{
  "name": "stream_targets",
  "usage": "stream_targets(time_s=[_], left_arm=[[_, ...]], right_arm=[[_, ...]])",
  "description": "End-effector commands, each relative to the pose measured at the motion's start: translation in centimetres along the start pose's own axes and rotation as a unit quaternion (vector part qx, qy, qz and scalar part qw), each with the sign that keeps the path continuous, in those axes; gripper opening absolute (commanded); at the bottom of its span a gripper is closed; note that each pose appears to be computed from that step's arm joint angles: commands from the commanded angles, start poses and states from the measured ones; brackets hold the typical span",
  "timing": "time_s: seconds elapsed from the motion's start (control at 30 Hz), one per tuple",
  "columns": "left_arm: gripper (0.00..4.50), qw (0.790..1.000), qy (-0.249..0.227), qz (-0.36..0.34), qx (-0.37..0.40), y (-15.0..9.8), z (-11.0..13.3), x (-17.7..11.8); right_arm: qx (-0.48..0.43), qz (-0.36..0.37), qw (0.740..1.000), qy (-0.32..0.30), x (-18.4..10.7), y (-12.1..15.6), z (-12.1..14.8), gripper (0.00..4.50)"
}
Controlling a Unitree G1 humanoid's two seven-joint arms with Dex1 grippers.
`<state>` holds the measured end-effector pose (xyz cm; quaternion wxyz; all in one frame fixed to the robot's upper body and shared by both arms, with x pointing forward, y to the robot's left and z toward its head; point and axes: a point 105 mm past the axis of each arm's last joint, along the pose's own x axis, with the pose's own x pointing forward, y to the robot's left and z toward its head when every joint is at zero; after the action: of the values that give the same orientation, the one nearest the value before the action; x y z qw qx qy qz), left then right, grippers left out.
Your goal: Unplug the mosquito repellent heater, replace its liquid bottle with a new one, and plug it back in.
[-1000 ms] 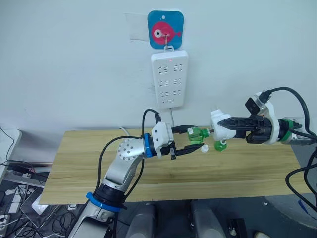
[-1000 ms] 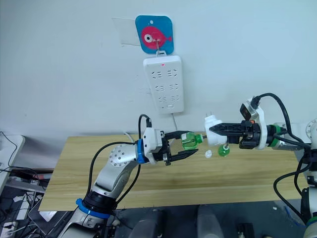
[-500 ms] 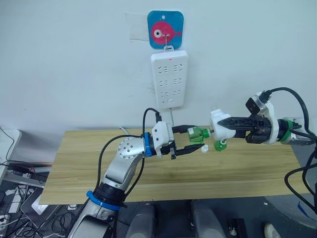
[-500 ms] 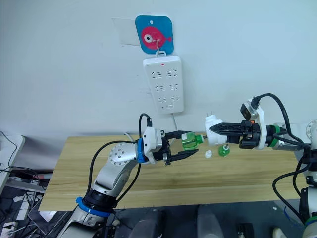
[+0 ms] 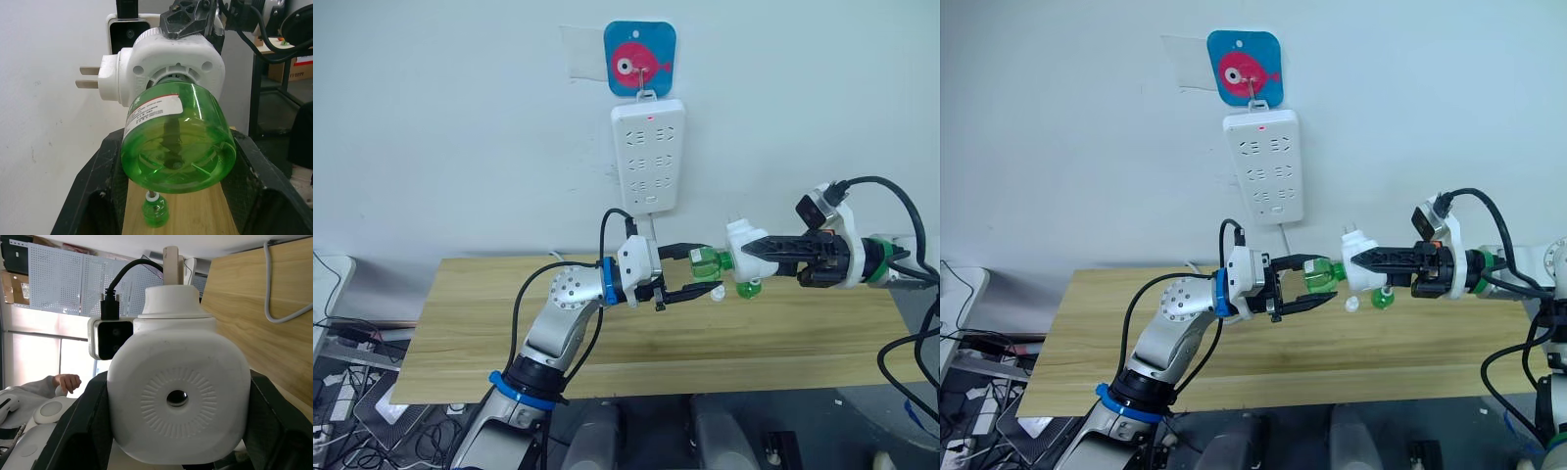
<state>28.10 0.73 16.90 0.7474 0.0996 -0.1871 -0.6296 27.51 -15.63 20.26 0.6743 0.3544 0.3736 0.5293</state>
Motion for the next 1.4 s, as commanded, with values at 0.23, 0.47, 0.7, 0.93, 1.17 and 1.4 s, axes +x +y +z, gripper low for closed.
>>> stream_targets(time_s=[0.23,0.47,0.7,0.93,1.17,1.4], left_arm=[[2.23,0.999,-0.008,-0.018,0.026,-0.6,0.8,0.4],[2.23,1.000,-0.006,-0.015,0.027,-0.7,0.6,0.5],[2.23,0.999,-0.009,-0.015,0.027,-0.7,0.7,0.6],[2.23,0.999,-0.011,-0.018,0.025,-0.9,0.7,0.6],[2.23,1.000,-0.007,-0.009,0.025,-0.7,0.4,0.5],[2.23,1.000,-0.006,-0.003,0.023,-0.5,0.3,0.6]], right_arm=[[-0.022,0.032,0.999,0.013,0.8,1.5,-0.2,2.97],[-0.044,0.040,0.998,0.004,2.2,2.6,-0.2,2.97],[-0.059,0.041,0.997,0.017,2.9,2.8,-1.0,2.97],[-0.065,0.070,0.995,0.040,3.2,3.6,-1.5,2.97],[-0.069,0.071,0.994,0.047,3.2,3.7,-1.9,4.45],[-0.073,0.061,0.994,0.048,3.6,3.5,-2.0,4.45]])
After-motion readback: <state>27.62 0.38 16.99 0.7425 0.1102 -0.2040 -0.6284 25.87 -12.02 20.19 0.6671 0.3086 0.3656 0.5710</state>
